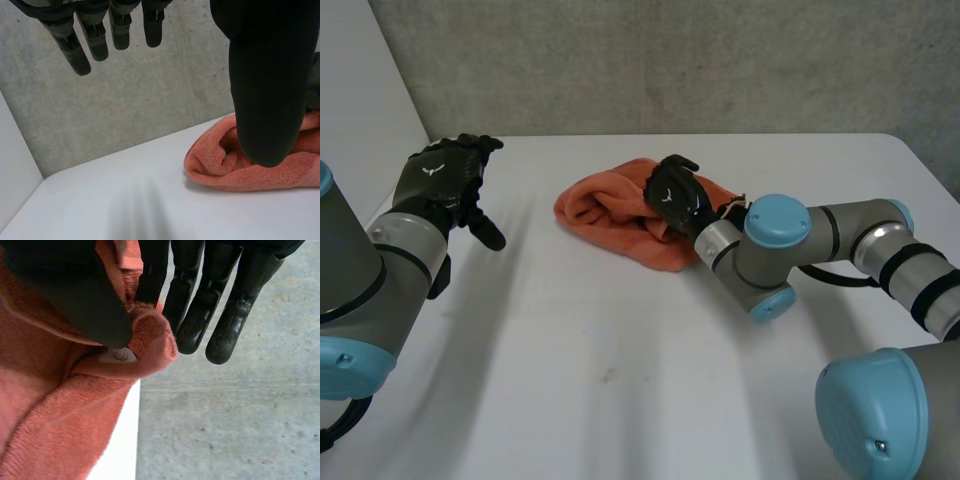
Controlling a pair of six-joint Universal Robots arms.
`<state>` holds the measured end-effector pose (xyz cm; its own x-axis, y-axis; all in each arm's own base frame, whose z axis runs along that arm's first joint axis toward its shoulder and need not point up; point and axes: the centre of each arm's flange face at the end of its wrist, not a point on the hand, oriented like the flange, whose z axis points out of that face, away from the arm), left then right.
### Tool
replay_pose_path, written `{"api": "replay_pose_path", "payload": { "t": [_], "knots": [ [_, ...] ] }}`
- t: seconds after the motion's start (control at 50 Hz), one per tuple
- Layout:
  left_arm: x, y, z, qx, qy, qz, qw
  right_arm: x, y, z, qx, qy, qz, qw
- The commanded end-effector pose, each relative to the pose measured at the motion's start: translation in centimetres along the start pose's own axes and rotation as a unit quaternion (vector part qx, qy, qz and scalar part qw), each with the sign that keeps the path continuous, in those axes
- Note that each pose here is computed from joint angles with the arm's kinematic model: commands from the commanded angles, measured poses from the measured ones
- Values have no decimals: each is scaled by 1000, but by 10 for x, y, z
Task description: Fold the laundry
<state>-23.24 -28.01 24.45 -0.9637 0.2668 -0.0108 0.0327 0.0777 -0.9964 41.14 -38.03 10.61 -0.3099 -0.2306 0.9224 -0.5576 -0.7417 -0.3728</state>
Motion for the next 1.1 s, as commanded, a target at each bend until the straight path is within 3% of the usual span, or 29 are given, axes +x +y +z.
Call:
{"api": "replay_pose_path", "payload": {
  "t": [0.02,0.06,0.08,0.12,0.18,0.22,0.4,0.54,0.58,0.6,0.64,0.8,0.92,0.98,1.02,1.1],
  "knots": [
    [0,-1,0,1,-1,0,1000,47,-23,-4,3,22,-3,1000],
    [0,-1,1,2,-1,0,1000,91,-47,-16,11,39,7,999],
    [0,-1,1,2,-1,0,1000,91,-47,-16,11,39,7,999],
    [0,-1,3,7,-1,0,1000,134,-77,-33,28,61,49,997],
    [0,0,4,11,-1,0,1000,156,-91,-42,39,75,77,993],
    [0,-2,6,20,-1,-1,1000,196,-113,-64,51,101,136,984],
    [2,-9,15,57,8,-1,998,249,-156,-114,59,115,210,969],
    [24,1,24,49,114,3,992,271,-189,-164,48,91,232,967],
    [50,12,26,37,211,0,977,273,-198,-175,55,90,239,965],
    [50,12,26,37,211,0,977,276,-205,-185,63,90,246,963],
    [73,23,27,27,277,1,961,279,-210,-195,69,93,253,961],
    [102,59,38,-13,320,-2,947,285,-228,-233,85,110,264,954],
    [110,77,38,-34,325,-2,945,273,-217,-237,58,104,270,955],
    [106,76,41,-34,303,-2,952,268,-199,-234,25,109,272,956],
    [93,66,49,-23,245,0,969,268,-185,-232,0,120,270,955],
    [74,46,49,-2,177,1,984,262,-149,-229,-60,132,272,951]
  ]
}}
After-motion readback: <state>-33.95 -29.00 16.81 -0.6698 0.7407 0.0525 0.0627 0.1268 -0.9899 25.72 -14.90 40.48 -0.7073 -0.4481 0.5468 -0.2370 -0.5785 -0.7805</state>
